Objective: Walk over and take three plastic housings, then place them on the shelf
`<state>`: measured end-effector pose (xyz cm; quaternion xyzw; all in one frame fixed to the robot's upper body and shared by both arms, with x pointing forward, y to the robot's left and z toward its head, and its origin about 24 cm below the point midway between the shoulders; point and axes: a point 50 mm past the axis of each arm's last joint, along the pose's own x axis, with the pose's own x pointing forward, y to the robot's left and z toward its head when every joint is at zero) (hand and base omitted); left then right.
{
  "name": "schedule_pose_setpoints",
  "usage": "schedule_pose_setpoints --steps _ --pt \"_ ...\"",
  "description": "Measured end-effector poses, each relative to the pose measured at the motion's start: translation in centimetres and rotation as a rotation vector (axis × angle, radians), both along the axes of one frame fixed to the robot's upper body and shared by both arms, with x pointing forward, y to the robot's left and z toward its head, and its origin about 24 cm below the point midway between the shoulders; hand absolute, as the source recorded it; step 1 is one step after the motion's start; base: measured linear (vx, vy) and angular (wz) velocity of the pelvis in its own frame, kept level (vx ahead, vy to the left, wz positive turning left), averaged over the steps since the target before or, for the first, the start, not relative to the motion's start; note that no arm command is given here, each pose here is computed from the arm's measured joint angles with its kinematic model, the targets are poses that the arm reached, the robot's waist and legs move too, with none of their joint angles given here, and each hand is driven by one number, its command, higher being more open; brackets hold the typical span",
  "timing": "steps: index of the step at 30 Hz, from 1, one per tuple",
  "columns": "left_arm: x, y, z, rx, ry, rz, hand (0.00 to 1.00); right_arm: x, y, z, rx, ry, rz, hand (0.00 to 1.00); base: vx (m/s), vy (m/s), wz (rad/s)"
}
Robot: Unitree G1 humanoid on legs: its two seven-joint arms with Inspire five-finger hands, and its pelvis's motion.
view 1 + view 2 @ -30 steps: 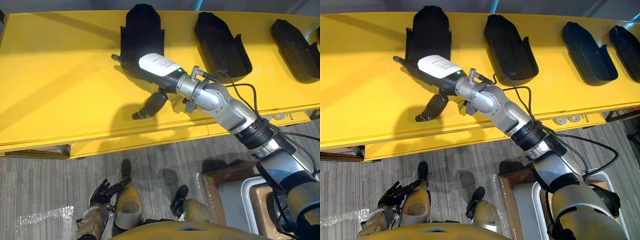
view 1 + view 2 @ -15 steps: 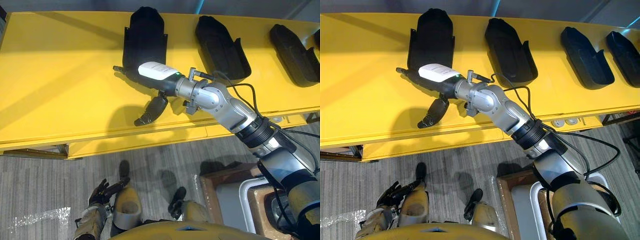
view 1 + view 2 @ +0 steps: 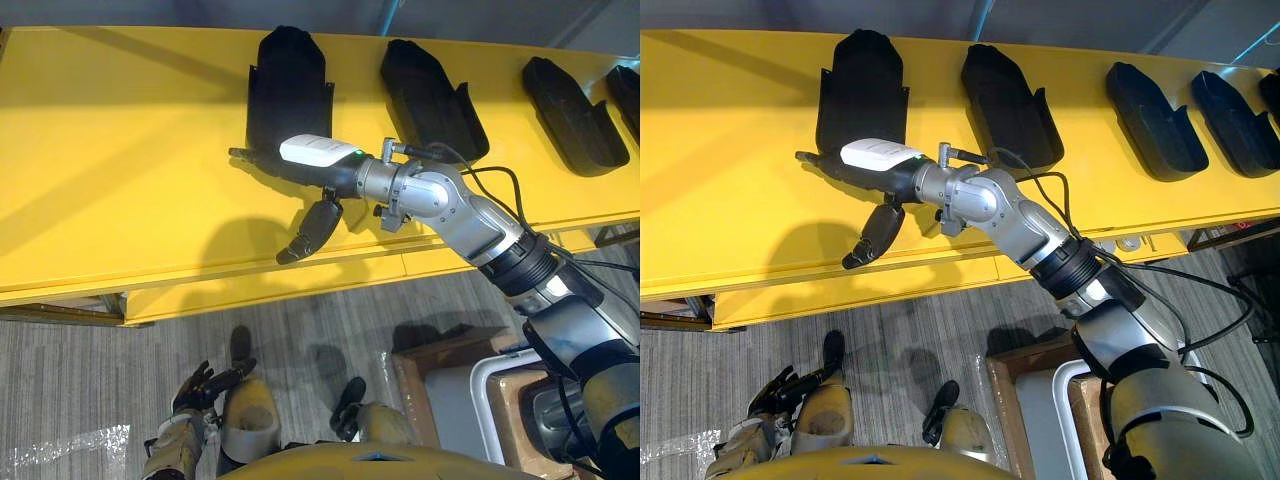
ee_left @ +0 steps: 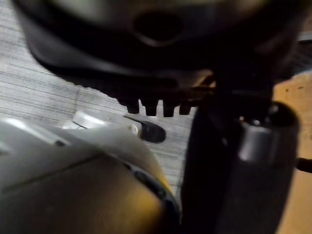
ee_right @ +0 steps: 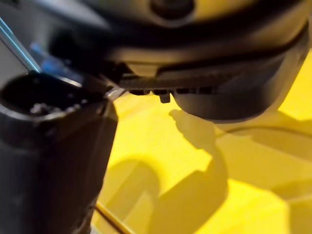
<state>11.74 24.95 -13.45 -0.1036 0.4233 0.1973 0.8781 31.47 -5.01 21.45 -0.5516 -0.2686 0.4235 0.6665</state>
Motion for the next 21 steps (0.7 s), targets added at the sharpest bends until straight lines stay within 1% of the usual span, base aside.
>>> schedule_pose_setpoints --steps 12,15,18,21 --pt "-0.6 0.1 -0.2 0.022 0.027 -0.026 1.00 -0.5 -1.1 -1.4 -0.018 0.040 -0.007 1.00 0.00 0.000 -0.01" --pt "-0.7 0.1 -0.2 0.020 0.031 -0.026 1.00 -0.4 -1.2 -1.0 0.058 -0.027 -0.029 1.00 0.00 0.000 0.00" --pt "-0.8 0.1 -0.2 0.020 0.029 -0.025 1.00 -0.4 -1.5 0.3 0.210 -0.143 -0.043 1.00 0.00 0.000 0.00" --pt "-0.8 -0.1 -0.3 0.017 0.029 -0.027 1.00 -0.7 -2.3 2.6 0.386 -0.278 -0.038 1.00 0.00 0.000 0.00"
